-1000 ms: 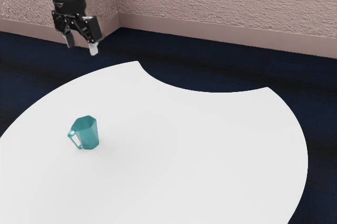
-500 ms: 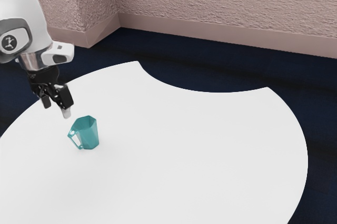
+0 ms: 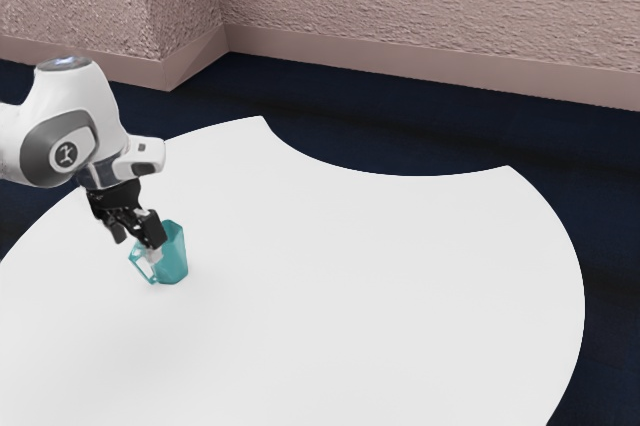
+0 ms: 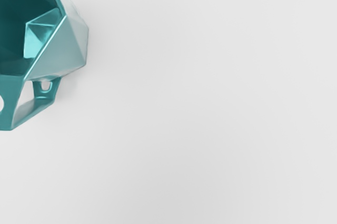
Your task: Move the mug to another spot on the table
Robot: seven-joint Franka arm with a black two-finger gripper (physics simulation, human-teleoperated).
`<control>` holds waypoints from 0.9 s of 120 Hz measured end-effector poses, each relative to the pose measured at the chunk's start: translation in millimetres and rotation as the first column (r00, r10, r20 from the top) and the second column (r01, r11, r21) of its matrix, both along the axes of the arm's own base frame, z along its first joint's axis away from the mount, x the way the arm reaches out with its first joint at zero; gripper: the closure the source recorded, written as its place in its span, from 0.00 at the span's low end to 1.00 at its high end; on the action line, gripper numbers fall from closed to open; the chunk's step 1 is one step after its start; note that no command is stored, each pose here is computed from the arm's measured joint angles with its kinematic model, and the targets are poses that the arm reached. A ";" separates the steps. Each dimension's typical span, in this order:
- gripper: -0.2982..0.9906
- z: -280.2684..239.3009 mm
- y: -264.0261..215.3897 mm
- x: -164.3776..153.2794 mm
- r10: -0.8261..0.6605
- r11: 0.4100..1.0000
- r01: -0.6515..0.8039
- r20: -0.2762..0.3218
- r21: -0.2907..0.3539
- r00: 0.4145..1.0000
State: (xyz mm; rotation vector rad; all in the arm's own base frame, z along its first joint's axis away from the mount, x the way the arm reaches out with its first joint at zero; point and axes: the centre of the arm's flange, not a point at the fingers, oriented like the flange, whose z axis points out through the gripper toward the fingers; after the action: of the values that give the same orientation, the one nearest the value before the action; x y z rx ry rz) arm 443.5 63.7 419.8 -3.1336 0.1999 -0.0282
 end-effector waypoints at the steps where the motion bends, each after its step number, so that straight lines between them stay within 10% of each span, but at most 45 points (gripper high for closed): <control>1: 0.23 -1.6 0.1 1.3 0.000 1.000 0.000 0.000 0.001 1.000; 108: 0.23 -89.2 87.6 2.4 -0.066 0.993 0.035 0.300 0.109 0.952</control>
State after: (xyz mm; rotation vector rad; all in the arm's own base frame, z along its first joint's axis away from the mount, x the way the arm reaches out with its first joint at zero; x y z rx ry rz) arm 445.9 151.2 330.6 -2.9681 0.2680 -0.4806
